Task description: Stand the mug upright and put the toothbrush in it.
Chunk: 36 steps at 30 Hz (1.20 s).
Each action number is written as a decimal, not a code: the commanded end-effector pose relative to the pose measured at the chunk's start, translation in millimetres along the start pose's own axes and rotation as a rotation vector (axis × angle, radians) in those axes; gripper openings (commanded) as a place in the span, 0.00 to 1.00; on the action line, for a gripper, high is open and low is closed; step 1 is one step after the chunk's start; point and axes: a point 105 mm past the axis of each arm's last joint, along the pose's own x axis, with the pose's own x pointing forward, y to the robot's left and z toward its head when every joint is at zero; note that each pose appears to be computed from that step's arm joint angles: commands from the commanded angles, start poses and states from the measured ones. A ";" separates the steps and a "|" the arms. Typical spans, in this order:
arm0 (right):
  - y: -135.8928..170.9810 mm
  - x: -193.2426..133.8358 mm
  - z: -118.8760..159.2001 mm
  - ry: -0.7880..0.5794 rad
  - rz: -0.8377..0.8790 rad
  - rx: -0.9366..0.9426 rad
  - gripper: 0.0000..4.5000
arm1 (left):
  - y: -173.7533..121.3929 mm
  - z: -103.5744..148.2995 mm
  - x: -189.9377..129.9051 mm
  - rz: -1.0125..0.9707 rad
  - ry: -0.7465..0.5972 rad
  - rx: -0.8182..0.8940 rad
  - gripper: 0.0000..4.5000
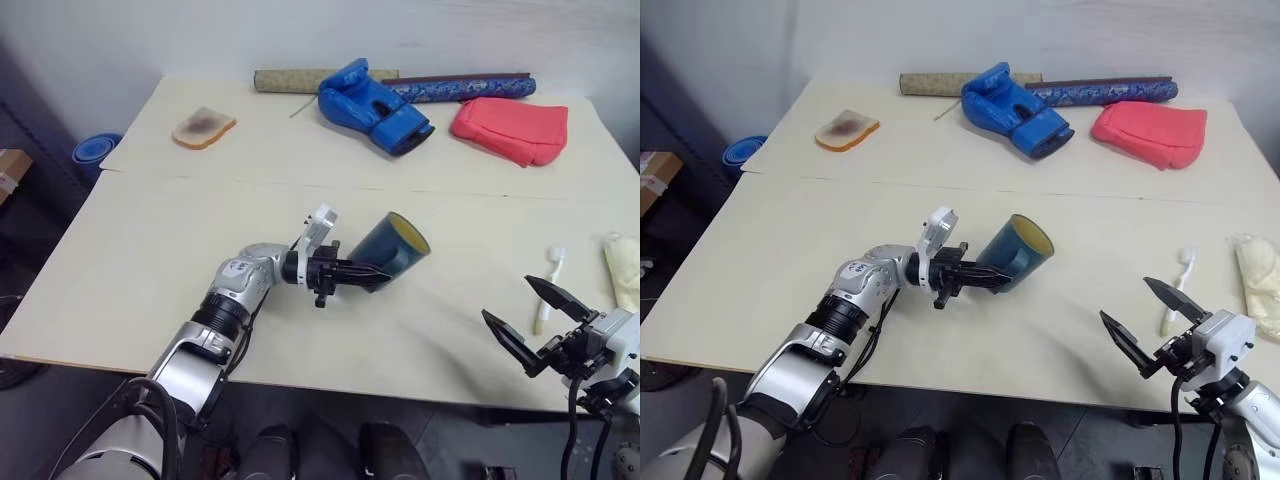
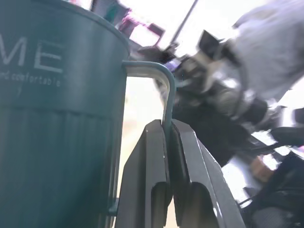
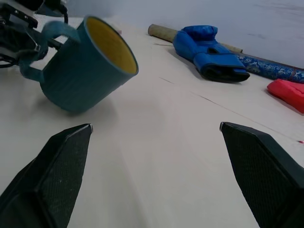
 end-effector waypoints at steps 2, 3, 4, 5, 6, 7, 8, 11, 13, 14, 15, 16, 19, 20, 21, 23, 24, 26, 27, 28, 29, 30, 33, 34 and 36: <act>-1.1 -1.1 8.9 -0.032 -0.006 -0.034 1.00 | 8.0 -12.3 -16.5 0.092 0.108 0.010 0.00; -1.2 -1.1 8.9 -0.033 -0.006 -0.035 1.00 | 9.4 -14.0 -18.1 0.107 0.121 0.019 0.00; -1.1 -0.8 8.9 -0.034 -0.005 -0.036 1.00 | 9.0 -13.3 -18.6 0.104 0.115 0.029 0.06; -1.2 -0.6 9.1 -0.035 -0.005 -0.037 1.00 | 10.0 -13.5 -19.7 0.115 0.113 0.026 0.12; -1.4 -0.6 9.5 -0.036 -0.005 -0.039 1.00 | 10.5 -13.7 -22.9 0.126 0.114 0.029 0.17; -1.4 -0.6 9.6 -0.037 -0.006 -0.041 1.00 | 10.7 -14.0 -25.3 0.134 0.115 0.028 0.24; -1.6 -0.7 9.7 -0.037 -0.006 -0.042 1.00 | 11.2 -14.8 -27.7 0.143 0.121 0.026 0.29; -3.0 -2.2 10.3 -0.035 -0.008 -0.046 1.00 | 7.1 -15.7 -40.5 0.154 0.145 0.034 0.50; -3.2 -2.5 10.2 -0.034 -0.008 -0.047 1.00 | 3.4 -13.1 -48.2 0.160 0.160 0.047 0.64; -3.2 -2.5 10.1 -0.033 -0.008 -0.046 1.00 | 2.1 -12.2 -50.3 0.162 0.165 0.052 0.70; -3.2 -2.3 10.0 -0.034 -0.008 -0.046 1.00 | 0.8 -10.8 -53.4 0.167 0.174 0.068 0.78; -3.0 -1.9 9.7 -0.033 -0.006 -0.044 1.00 | -0.4 -9.6 -59.3 0.178 0.196 0.104 0.84; -2.7 -1.8 8.6 -0.026 0.000 -0.040 1.00 | -6.5 -5.6 -76.0 0.195 0.235 0.130 0.84; -3.8 -3.8 7.9 -0.016 -0.002 -0.040 1.00 | -9.0 -4.8 -83.2 0.205 0.258 0.148 0.84; -5.6 -6.6 8.0 -0.006 -0.008 -0.038 1.00 | -12.5 -4.7 -91.4 0.209 0.292 0.178 0.84; -9.7 -14.1 9.8 0.009 -0.025 -0.032 1.00 | -18.8 -3.1 -106.7 0.225 0.335 0.227 0.84; -10.6 -23.3 9.6 0.035 -0.026 0.000 1.00 | -23.4 1.8 -118.3 0.243 0.323 0.248 0.87; -14.7 -41.7 9.6 0.085 -0.046 -0.016 1.00 | -34.9 12.5 -137.0 0.259 0.279 0.339 0.96; -19.3 -51.9 10.4 0.105 -0.078 -0.030 1.00 | -43.7 19.4 -142.9 0.248 0.228 0.432 0.99; -24.5 -61.0 11.4 0.121 -0.117 -0.051 1.00 | -49.9 24.5 -148.4 0.254 0.177 0.496 0.99; -30.3 -71.0 12.2 0.139 -0.163 -0.074 1.00 | -56.3 25.6 -154.5 0.261 0.150 0.525 0.99; -34.2 -78.8 12.3 0.155 -0.195 -0.085 1.00 | -60.7 22.9 -158.9 0.261 0.155 0.522 0.99; -41.8 -100.6 3.1 0.227 -0.274 -0.100 1.00 | -74.1 14.0 -163.8 0.239 0.158 0.474 0.99; -44.2 -106.4 -1.5 0.266 -0.300 -0.109 1.00 | -78.5 15.8 -160.9 0.232 0.128 0.464 0.99; -49.6 -111.8 -8.6 0.341 -0.340 -0.110 1.00 | -82.8 20.2 -154.4 0.228 0.092 0.476 0.99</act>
